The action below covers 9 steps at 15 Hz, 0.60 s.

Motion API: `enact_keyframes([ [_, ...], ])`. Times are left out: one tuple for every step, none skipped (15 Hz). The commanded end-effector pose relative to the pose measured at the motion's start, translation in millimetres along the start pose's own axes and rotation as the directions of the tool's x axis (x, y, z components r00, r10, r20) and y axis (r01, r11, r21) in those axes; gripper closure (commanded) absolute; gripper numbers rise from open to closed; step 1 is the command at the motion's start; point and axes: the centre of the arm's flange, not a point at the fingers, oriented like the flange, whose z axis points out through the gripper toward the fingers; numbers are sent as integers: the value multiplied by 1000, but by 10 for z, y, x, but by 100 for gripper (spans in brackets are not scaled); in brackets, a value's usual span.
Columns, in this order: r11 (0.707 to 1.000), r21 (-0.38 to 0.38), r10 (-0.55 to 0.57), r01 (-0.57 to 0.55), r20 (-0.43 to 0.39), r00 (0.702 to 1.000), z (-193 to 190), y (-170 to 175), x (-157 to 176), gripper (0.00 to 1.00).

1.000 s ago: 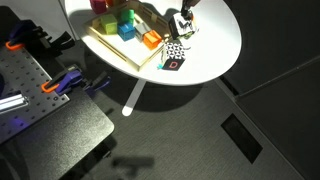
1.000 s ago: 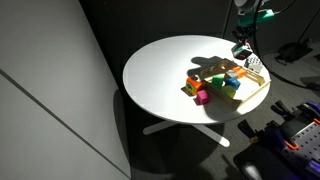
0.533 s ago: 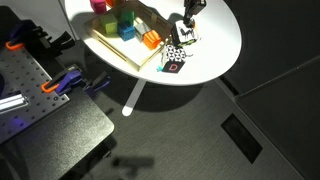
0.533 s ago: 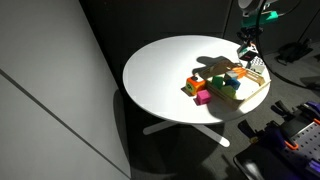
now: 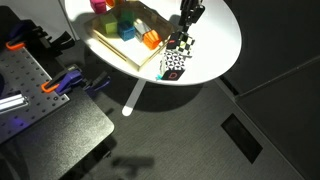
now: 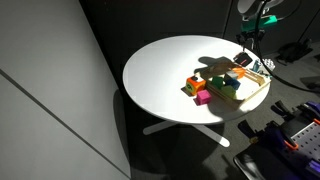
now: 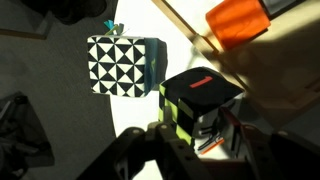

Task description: Move the soft cube from the tray to the table

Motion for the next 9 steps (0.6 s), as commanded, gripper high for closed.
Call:
enact_keyframes([
  [1000,26,-10,9,19,1000,-80,-23,-49,18],
  [999,34,-28,27,24,999,-106,-35,-74,12],
  [998,45,-53,52,29,998,-139,-56,-110,3],
  [995,55,-84,82,33,996,-169,-83,-146,0],
  [992,65,-114,112,33,993,-203,-121,-188,0],
  [988,65,-145,142,31,989,-231,-160,-229,0],
  [982,64,-182,180,28,983,-260,-203,-275,0],
  [974,61,-219,217,31,975,-283,-243,-322,0],
  [967,58,-251,249,37,967,-310,-282,-365,0],
])
